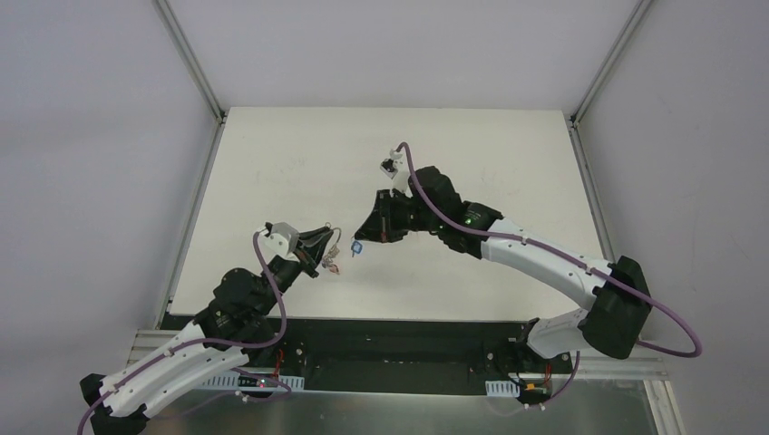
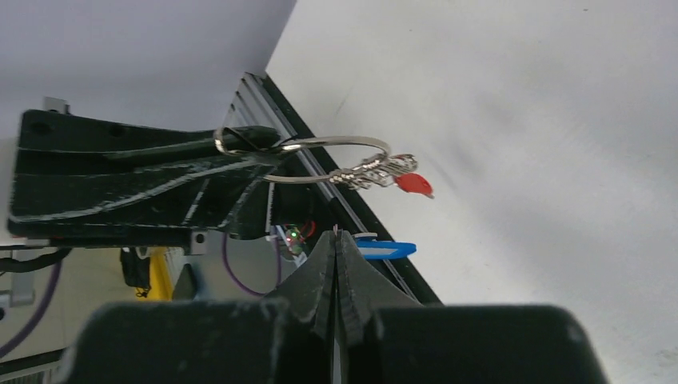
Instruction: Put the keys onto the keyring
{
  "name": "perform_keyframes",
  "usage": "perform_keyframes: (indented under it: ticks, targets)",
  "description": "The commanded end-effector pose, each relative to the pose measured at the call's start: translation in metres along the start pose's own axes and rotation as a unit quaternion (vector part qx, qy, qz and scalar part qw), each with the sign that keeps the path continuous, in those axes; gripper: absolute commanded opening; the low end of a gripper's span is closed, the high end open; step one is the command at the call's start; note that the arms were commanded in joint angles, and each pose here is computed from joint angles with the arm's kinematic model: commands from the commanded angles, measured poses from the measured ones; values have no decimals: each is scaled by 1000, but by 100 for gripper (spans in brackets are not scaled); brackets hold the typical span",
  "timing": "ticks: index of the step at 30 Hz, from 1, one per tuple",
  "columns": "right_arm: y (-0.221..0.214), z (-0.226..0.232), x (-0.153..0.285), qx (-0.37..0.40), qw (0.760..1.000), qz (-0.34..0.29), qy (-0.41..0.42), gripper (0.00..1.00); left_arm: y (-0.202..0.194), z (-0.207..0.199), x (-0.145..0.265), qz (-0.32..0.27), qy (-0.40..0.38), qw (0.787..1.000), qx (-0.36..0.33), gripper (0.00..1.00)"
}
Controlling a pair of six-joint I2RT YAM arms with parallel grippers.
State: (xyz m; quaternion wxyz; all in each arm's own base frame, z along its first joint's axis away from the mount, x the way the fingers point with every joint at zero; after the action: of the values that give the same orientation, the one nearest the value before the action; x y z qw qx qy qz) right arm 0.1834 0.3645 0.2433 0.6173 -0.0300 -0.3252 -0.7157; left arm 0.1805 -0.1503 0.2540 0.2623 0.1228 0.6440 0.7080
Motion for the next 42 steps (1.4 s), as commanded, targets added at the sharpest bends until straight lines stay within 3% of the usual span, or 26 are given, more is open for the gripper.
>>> perform_keyframes:
  ticks: [1, 20, 29, 42]
  targets:
    - [15, 52, 7, -40, 993, -57, 94, 0, 17, -5, 0, -44, -15, 999, 13, 0]
    - [16, 79, 30, -139, 965, -144, 171, 0, 34, -22, 10, -132, -77, 988, 8, 0]
    - [9, 75, 35, -192, 950, -153, 194, 0, 43, -27, 16, -187, -91, 978, 2, 0]
    - [1, 86, 30, -235, 932, -139, 239, 0, 48, -28, 17, -212, -91, 973, -9, 0]
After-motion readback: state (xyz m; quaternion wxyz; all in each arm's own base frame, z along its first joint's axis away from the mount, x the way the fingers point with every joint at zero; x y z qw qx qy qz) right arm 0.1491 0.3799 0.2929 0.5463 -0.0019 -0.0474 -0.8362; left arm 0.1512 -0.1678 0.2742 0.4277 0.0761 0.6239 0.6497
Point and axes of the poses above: each gripper's point midway between its finger pads, its own x axis back along the fingers, its own z axis along the line the jaws close on, y = z × x, the point moved 2 cm from there along x, back along the fingers, and after that the axes turned 12 degrees about -x, right-handed, at the moved point
